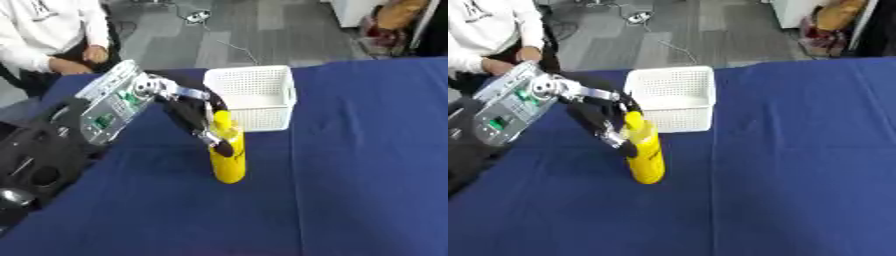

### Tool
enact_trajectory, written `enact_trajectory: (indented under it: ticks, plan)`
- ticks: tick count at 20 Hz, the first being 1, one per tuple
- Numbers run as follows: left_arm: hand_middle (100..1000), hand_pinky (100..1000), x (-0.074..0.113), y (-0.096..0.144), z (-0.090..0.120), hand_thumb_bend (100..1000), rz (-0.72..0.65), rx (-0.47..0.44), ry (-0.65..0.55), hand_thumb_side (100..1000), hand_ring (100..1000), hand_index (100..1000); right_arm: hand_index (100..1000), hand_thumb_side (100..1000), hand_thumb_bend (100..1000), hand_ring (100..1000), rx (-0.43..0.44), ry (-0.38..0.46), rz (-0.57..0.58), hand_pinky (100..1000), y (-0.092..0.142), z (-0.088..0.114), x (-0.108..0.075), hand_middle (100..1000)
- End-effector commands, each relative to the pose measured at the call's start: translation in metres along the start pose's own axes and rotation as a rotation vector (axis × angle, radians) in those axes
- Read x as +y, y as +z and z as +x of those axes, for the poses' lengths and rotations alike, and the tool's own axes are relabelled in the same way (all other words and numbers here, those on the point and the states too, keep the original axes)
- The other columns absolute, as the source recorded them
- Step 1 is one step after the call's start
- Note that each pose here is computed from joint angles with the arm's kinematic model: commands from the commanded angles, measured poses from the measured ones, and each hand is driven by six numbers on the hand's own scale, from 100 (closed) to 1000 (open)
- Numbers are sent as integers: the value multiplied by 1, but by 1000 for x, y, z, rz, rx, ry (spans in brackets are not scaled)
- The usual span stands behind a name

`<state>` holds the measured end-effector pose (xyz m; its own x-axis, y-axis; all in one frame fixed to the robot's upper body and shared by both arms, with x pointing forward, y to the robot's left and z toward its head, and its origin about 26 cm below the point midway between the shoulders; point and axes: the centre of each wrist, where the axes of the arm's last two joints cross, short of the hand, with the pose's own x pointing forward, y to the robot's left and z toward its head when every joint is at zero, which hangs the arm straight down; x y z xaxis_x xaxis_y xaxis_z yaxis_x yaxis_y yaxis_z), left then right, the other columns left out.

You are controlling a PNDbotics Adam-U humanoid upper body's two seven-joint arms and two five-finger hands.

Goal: Pick up objects on the table and place them in the box.

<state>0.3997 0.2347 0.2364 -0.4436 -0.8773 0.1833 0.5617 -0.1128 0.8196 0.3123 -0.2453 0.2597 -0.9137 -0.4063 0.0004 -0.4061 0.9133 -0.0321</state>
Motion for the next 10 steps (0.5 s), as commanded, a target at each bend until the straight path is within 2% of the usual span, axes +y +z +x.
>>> enact_trajectory:
  ticks: [1,10]
  plan:
    - [875,708,14,10,-1,836,40,14,-23,737,740,953,451,849,100,255,-29,-9,18,182,-8,2,2,320]
    - [873,693,23,14,-2,786,67,29,-27,730,733,958,451,846,100,254,-38,-15,18,183,-10,1,3,319]
